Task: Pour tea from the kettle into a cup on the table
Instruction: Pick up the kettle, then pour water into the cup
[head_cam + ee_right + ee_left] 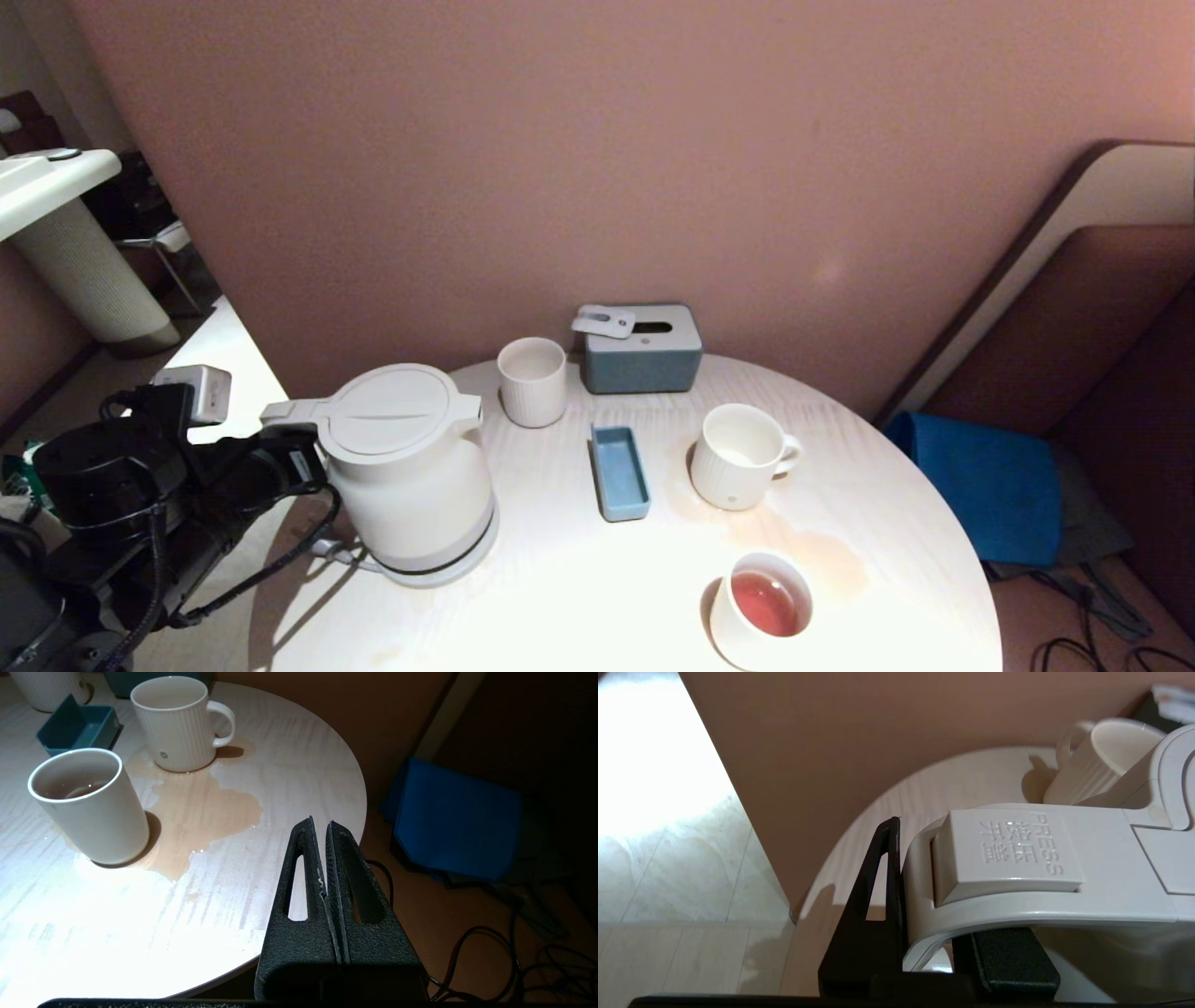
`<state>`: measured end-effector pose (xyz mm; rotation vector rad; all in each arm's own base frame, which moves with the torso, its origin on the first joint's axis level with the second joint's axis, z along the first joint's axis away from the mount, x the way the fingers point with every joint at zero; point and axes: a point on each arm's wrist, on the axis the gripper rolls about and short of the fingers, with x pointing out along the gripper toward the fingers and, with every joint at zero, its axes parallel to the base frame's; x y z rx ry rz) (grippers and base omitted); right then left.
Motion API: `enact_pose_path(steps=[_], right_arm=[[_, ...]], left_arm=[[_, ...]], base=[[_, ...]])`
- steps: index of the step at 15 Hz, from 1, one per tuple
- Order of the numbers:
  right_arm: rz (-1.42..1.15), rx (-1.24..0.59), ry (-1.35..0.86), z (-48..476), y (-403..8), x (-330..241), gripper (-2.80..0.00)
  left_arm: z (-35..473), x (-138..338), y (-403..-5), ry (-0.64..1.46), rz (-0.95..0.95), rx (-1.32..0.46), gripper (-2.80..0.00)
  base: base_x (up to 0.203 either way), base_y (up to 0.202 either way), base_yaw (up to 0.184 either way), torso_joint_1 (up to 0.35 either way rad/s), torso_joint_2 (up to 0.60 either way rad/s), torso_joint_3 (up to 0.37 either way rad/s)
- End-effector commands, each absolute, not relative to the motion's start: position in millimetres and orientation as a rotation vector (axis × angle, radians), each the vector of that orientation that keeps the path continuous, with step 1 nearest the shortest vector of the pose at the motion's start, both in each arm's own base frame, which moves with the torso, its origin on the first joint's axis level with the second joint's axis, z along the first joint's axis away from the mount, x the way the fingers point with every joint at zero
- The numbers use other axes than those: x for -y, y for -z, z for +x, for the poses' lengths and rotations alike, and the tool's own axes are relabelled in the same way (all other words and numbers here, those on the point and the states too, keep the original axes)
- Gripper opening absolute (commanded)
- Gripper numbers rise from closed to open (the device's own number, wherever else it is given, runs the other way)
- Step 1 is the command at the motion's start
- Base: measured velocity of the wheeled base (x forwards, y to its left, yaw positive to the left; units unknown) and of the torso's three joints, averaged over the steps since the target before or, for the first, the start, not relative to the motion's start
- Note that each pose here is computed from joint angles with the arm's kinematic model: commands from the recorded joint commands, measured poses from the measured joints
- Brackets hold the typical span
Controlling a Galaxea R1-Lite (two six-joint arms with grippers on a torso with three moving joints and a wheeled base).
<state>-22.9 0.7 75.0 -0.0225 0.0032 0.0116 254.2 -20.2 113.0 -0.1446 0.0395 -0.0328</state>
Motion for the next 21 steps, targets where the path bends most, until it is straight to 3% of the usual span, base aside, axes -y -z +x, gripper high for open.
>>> enact_pose_path(steps=[1, 10, 15, 21], right_arm=[[-0.023, -0.004, -0.012, -23, -75, -1, -2.80], [-0.024, -0.004, -0.012, -23, -75, -1, -2.80], [-0.024, -0.004, -0.012, -23, -75, -1, -2.80], [-0.023, -0.004, -0.012, -23, -75, -1, -2.80]], left_arm=[[250, 20, -125, 0.041, -0.151, 0.037, -2.80], [265, 37, -171, 0.036, -0.115, 0.109, -2.80], [294, 70, -223, 0.066, -0.035, 0.079, -2.80], [322, 115, -239, 0.100, 0.010, 0.055, -2.80]], base=[[0.000, 0.000, 0.000, 0.000, 0.00, 0.000], [0.000, 0.000, 0.000, 0.000, 0.00, 0.000], [0.000, 0.000, 0.000, 0.000, 0.00, 0.000], [0.000, 0.000, 0.000, 0.000, 0.00, 0.000]])
